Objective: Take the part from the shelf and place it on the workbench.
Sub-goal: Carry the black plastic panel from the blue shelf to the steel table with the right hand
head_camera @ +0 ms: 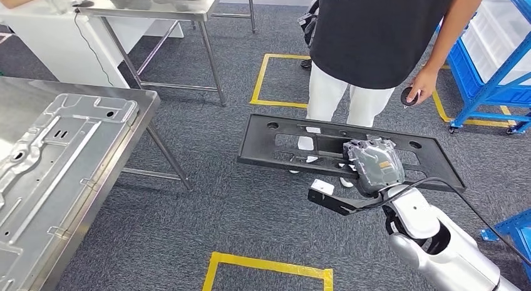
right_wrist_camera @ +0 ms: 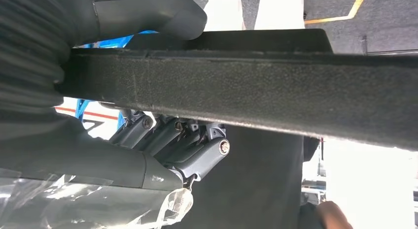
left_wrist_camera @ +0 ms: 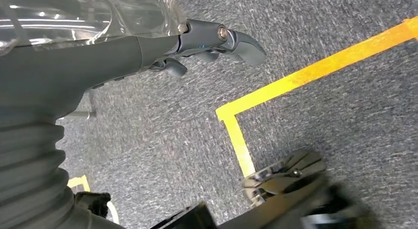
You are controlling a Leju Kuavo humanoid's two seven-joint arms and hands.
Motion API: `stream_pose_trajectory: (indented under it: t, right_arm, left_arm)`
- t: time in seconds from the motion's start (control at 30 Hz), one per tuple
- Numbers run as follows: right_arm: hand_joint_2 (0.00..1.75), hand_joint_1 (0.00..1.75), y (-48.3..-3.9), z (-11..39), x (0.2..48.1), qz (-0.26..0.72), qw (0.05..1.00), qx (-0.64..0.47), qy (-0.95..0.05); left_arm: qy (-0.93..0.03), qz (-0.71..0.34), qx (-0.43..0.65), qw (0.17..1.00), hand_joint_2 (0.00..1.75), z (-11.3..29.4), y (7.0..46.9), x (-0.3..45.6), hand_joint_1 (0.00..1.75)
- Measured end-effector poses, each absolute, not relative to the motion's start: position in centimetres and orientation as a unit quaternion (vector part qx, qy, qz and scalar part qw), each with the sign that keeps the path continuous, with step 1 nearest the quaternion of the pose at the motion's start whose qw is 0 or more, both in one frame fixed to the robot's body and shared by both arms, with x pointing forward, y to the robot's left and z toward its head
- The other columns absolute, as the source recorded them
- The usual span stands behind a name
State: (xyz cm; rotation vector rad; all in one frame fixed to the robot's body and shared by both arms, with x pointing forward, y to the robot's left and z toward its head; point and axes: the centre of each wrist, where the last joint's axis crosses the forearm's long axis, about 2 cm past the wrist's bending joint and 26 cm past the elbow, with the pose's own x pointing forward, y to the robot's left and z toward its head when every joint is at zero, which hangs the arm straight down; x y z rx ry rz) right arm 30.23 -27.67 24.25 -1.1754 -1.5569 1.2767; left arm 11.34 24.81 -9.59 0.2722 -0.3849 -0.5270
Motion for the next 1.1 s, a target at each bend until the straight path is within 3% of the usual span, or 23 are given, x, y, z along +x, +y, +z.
stream_pose_trajectory:
  t: [1.1]
  right_arm:
    - [1.75, 1.75, -27.66, 24.28, 30.25, 0.503, 0.394, -0.464, -0.614]
  left_arm:
    - [-0.19, -0.258, 0.134, 0.938, 1.75, -9.55, 24.82, 11.48, 0.0]
